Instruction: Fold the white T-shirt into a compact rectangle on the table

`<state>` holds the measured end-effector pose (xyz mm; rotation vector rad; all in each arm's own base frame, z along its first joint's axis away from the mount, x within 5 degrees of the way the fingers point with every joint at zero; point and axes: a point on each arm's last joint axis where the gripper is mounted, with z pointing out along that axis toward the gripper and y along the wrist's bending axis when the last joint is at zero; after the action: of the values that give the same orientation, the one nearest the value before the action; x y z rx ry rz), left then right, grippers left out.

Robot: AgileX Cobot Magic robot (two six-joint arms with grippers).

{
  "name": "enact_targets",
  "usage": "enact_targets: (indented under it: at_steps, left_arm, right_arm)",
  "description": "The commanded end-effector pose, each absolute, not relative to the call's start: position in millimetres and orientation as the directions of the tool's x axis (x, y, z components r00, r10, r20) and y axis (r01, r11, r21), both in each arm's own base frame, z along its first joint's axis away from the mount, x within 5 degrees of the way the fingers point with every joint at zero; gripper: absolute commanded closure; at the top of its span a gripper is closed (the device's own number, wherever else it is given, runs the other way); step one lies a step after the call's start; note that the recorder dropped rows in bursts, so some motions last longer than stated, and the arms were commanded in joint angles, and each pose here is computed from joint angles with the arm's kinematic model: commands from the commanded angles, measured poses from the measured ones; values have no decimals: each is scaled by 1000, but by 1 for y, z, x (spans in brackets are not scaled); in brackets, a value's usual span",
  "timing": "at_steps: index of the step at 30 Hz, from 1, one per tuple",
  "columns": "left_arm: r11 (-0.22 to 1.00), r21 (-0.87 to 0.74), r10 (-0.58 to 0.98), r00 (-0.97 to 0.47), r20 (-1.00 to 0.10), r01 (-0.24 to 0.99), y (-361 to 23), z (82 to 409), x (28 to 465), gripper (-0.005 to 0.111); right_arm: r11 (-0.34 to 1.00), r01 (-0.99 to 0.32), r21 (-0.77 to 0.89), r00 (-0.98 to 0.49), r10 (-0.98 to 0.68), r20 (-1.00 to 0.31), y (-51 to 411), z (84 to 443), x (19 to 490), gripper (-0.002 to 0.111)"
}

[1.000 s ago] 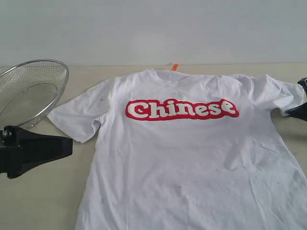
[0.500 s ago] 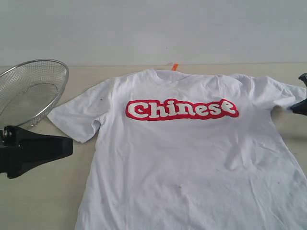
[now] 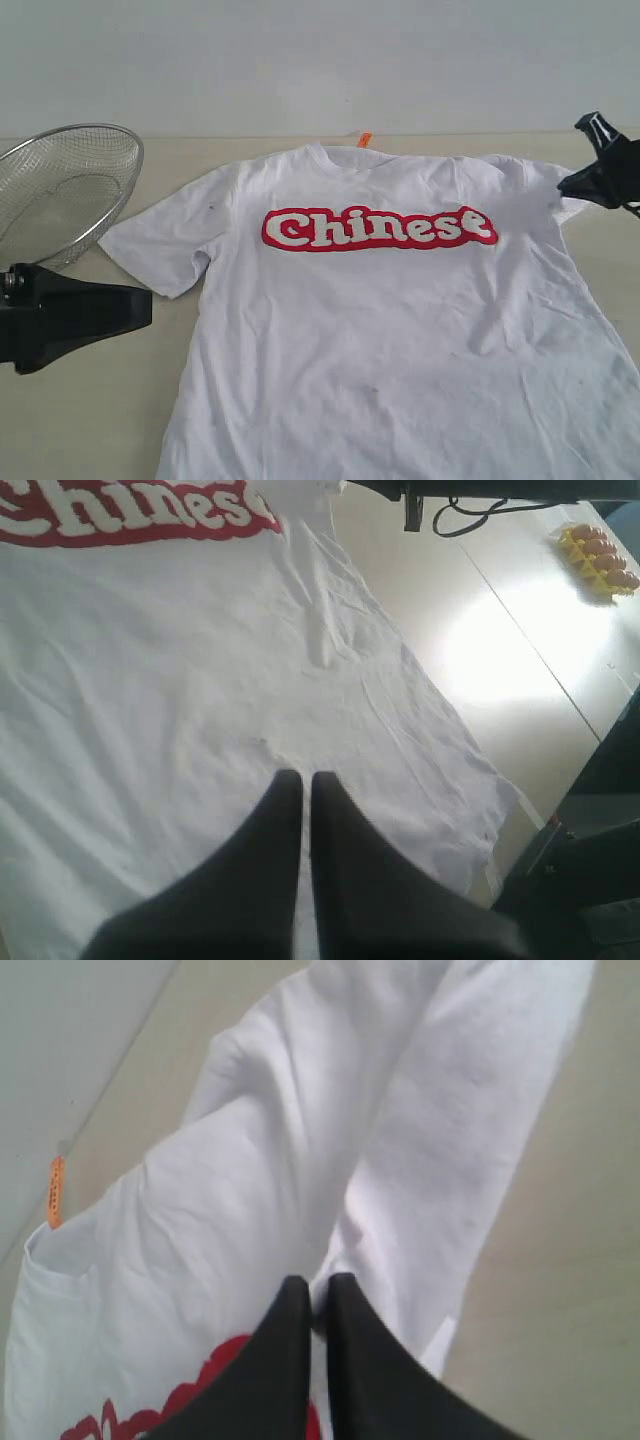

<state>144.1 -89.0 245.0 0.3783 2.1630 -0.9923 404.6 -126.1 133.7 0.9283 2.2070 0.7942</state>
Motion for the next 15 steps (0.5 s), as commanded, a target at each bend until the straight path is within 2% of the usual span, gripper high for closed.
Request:
enact_targets:
  at_steps: [1, 15]
  left_arm:
    - [648, -548, -25, -704, -709, 529, -91, 245, 144, 102]
    - [641, -549, -14, -706, -708, 537, -91, 245, 143, 102]
  right_arm:
    - [619, 359, 698, -598, 727, -337, -106, 140, 413, 108]
    - [680, 268, 683, -686, 632, -360, -50, 140, 425, 108]
